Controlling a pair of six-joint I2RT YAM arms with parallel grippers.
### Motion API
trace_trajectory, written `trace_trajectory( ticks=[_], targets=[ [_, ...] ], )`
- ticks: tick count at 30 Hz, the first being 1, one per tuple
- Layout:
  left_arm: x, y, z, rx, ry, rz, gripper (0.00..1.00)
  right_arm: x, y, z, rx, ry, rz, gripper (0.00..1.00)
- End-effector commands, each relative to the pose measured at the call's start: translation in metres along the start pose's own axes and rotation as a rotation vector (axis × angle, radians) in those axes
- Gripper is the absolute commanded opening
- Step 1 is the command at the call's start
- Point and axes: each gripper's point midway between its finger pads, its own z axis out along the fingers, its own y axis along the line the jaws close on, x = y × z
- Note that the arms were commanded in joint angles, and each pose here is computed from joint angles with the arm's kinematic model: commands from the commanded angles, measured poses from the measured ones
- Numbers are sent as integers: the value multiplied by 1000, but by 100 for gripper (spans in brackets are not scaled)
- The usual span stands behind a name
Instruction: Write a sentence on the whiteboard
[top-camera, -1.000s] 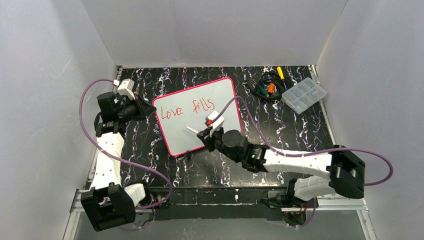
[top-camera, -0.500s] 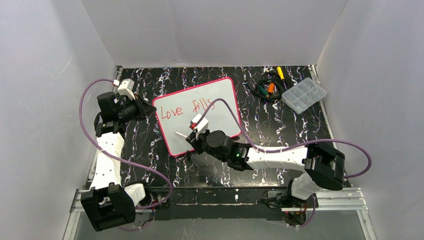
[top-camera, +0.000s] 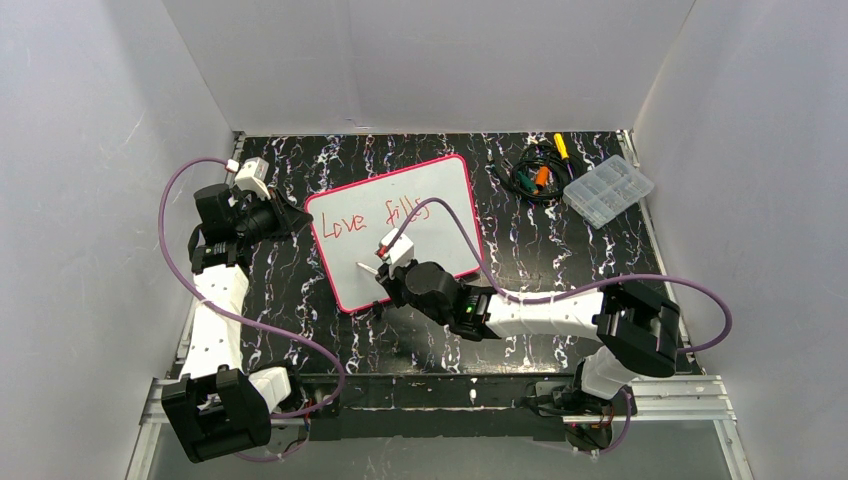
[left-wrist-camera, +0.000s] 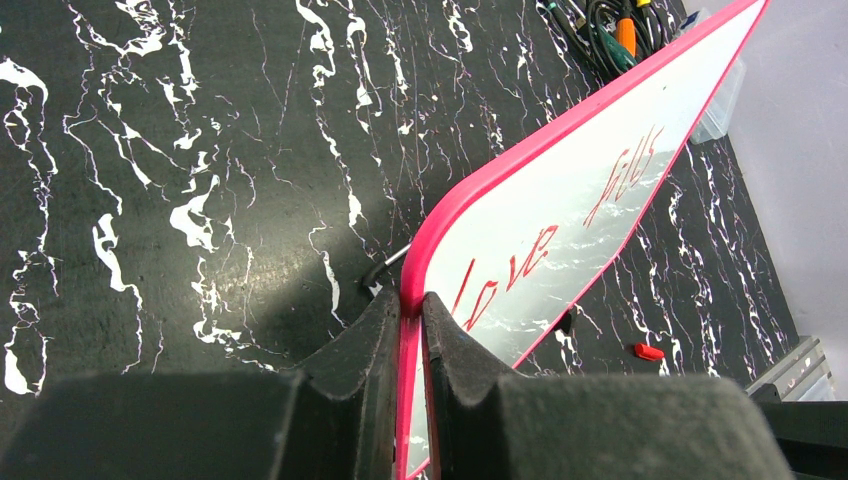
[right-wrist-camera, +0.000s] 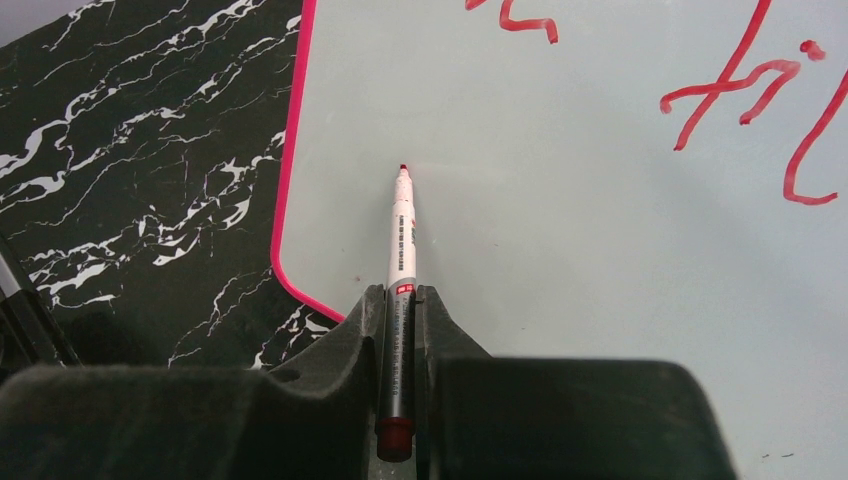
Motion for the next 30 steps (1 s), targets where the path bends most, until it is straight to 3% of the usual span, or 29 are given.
trace_trajectory(
  ticks=[1, 9, 20, 30],
  targets=[
    [3, -5, -4, 13, 3, 4, 2, -9, -6, -3, 46, -15, 23, 1],
    [3, -5, -4, 14, 2, 6, 2, 5, -8, -12, 51, 21, 33, 1],
    [2, -5, -4, 12, -1, 7, 2, -33, -2, -18, 27, -92, 60, 1],
    [2, -5, -4, 14, 0, 6, 2, -18, -8, -4, 94, -36, 22, 1]
  ],
)
